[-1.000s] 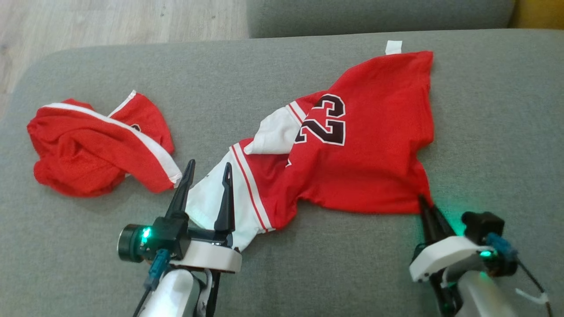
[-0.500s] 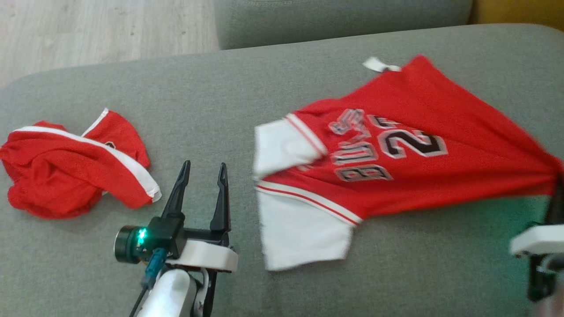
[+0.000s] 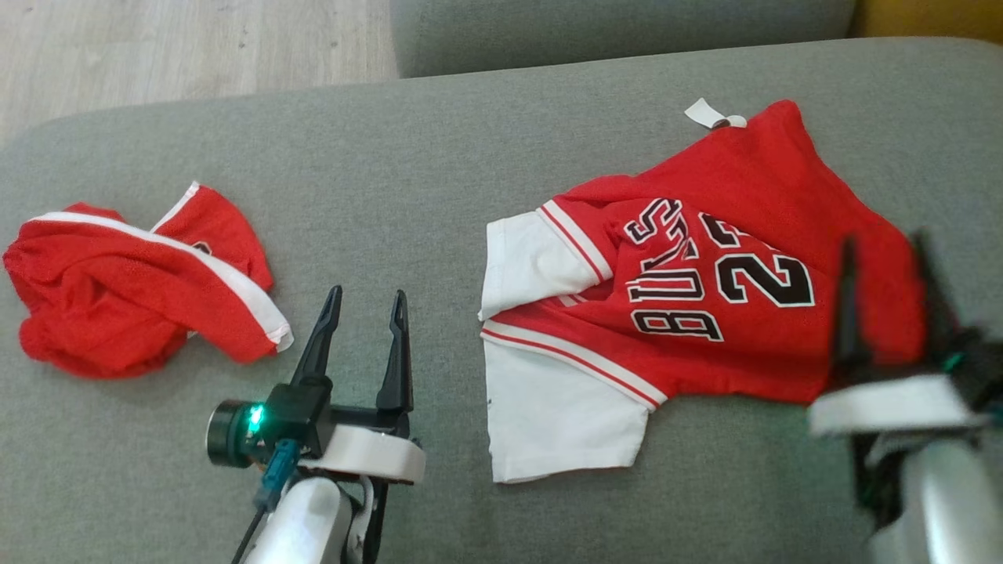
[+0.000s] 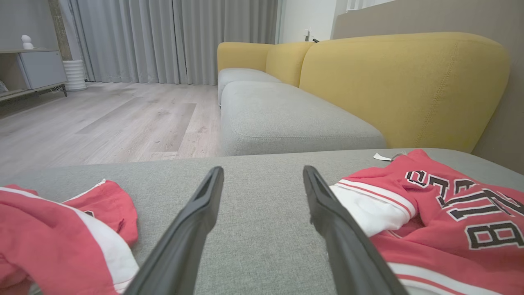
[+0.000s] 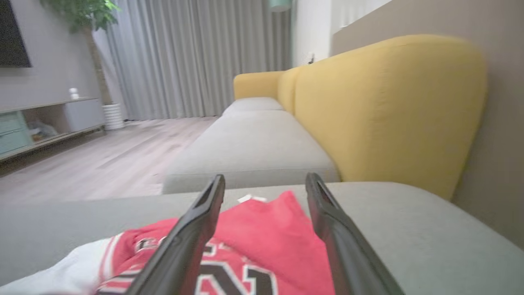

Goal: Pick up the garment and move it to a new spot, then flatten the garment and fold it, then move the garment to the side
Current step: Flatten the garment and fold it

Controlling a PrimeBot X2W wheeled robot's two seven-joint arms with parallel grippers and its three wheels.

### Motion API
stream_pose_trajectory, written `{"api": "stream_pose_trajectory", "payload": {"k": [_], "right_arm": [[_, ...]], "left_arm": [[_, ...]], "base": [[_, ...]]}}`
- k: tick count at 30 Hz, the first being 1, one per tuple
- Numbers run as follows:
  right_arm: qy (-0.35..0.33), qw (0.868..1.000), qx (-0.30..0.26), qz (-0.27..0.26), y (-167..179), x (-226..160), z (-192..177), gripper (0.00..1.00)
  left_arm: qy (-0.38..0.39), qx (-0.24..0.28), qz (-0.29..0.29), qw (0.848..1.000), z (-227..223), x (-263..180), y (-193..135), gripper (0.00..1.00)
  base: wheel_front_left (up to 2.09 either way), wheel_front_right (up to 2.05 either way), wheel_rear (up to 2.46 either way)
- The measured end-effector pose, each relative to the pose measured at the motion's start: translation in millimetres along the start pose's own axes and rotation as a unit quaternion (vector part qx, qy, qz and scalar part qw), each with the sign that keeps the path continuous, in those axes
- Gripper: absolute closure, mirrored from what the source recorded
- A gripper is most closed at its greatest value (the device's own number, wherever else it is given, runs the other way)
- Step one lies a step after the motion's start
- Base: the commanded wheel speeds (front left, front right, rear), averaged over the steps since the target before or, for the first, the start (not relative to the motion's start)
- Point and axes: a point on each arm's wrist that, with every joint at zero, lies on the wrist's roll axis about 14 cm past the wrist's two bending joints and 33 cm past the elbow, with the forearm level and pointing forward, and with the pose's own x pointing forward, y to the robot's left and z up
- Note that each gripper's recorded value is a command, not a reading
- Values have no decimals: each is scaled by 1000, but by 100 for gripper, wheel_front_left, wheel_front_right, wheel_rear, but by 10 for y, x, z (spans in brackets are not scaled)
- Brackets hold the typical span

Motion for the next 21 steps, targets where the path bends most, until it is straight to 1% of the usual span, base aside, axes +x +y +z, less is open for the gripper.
{"api": "stream_pose_trajectory", "payload": {"k": [2,5,8,12,13,17,21], "right_arm": [[20,999,14,29,203,-135,-133,0],[54,997,23,50,353,-316,-333,0],[50,997,27,60,428,-308,-313,0],[48,997,29,55,393,-296,-300,0],[48,997,29,55,393,-296,-300,0],[53,997,28,43,312,-314,-335,0],[52,998,29,30,231,-287,-332,0]], "left_arm": [[1,-3,1,1000,-4,-7,5,0],[6,-4,-2,1000,-38,-17,-8,0],[22,-4,-24,999,-139,-26,-99,0],[62,3,-85,994,-339,12,-332,0],[62,3,-85,994,-339,12,-332,0],[109,0,-146,983,-462,132,-563,0],[153,14,-172,973,-610,248,-672,0]], "base": [[0,0,0],[0,0,0],[0,0,0],[0,0,0],[0,0,0],[0,0,0],[0,0,0]]}}
